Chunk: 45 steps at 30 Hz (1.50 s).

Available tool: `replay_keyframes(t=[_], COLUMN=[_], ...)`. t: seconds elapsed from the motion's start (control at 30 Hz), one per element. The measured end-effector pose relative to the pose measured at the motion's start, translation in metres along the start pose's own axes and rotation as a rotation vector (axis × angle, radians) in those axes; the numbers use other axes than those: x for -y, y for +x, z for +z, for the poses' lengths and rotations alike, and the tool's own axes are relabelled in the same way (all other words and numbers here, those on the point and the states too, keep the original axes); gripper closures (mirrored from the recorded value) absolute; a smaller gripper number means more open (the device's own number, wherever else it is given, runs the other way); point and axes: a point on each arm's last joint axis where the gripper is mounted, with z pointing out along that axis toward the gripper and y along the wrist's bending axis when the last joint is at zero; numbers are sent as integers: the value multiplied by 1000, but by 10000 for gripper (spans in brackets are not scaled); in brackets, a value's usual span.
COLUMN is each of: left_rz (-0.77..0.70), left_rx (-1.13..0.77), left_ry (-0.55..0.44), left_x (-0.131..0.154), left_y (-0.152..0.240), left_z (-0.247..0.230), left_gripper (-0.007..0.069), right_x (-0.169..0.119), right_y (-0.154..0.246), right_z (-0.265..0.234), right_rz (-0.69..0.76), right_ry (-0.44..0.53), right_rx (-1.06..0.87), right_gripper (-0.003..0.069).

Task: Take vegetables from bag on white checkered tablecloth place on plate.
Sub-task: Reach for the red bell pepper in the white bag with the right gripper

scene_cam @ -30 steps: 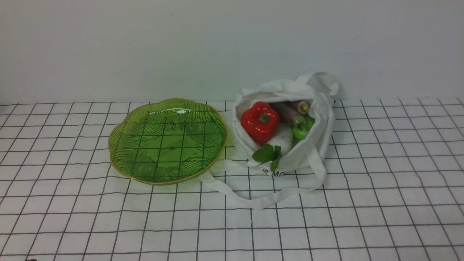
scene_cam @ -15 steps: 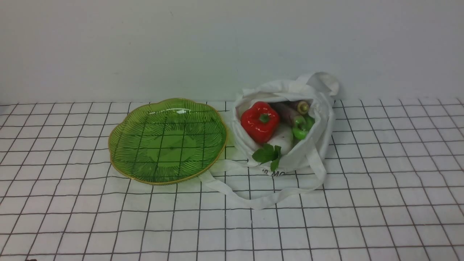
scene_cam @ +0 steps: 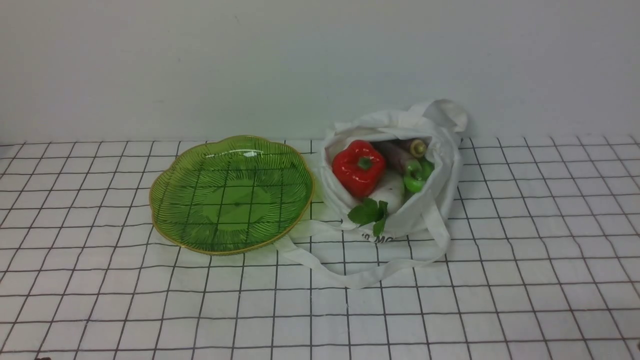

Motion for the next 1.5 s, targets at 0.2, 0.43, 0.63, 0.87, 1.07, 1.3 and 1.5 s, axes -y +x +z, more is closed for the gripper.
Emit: replay_keyframes(t=[0.2,0.43,0.63,0.87,1.07,1.3,1.5], left_rz=[0,0,0,0,0,0,0], left_rx=[0,0,0,0,0,0,0], left_ry=[0,0,0,0,0,0,0], left_x=[0,0,0,0,0,0,0], left_y=[0,0,0,0,0,0,0], left_z=[0,0,0,0,0,0,0], left_gripper=[633,633,633,633,633,633,633], right_x=[-5,-13,-56,-44,-40,-98,-148], right_y=[-2,-4,-81,-106,-72,-58,-54], right_z=[0,-3,-29,27,104,195,268], right_rz=[271,247,-55,-241,-226,-361,-555], right_ry=[-63,-91,-106,324,265,12,-28], right_rx=[14,-39,53,-511,-909,-1061,-1124], right_gripper=[673,673,673,670,659,543,371])
